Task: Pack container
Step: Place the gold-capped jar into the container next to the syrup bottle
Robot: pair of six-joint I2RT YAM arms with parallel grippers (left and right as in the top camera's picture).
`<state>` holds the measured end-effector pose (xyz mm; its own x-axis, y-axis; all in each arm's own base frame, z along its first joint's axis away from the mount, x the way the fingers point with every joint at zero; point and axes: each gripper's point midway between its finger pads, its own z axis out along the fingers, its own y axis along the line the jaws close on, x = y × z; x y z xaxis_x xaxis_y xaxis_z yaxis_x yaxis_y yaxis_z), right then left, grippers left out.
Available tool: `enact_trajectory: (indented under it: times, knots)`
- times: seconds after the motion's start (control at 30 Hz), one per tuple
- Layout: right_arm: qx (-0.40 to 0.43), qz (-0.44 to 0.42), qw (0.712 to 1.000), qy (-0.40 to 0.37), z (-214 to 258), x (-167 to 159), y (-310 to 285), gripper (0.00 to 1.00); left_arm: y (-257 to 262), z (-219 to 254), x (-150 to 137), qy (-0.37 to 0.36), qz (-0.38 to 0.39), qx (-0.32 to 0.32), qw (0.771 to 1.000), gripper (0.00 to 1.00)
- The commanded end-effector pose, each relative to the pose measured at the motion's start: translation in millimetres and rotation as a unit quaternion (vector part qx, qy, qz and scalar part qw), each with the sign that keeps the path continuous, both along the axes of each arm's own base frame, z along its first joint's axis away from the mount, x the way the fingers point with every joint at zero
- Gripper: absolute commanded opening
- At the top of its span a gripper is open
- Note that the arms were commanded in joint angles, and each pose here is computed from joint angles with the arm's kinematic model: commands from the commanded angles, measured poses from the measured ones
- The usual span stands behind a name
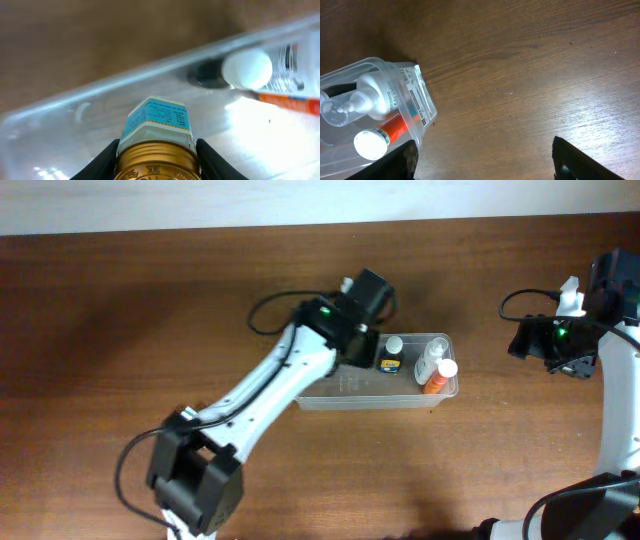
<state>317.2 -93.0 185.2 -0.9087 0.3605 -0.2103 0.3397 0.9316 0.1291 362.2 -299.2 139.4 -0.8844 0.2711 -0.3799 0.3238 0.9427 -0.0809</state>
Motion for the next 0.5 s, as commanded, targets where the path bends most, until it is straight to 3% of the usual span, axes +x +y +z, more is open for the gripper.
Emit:
enact_trajectory:
  times: [0.0,0.2,0.43,0.47]
  knots:
    - [0.007,-0.003,1.0,-0.002,0,1,1,0.78,-27,-15,-19,0.026,-0.035,-0.009,0.999,0.27]
    - [0.007,-0.004,1.0,-0.002,0,1,1,0.78,-50,-30,-42,0.051,-0.07,-0.01,0.996,0.28]
    - [0.007,-0.004,1.0,-0.001,0,1,1,0.78,-72,-27,-50,0.033,-0.121,-0.023,0.992,0.28]
    - [0.007,-0.004,1.0,-0.001,0,1,1,0.78,-75,-28,-51,0.031,-0.126,-0.024,0.991,0.32]
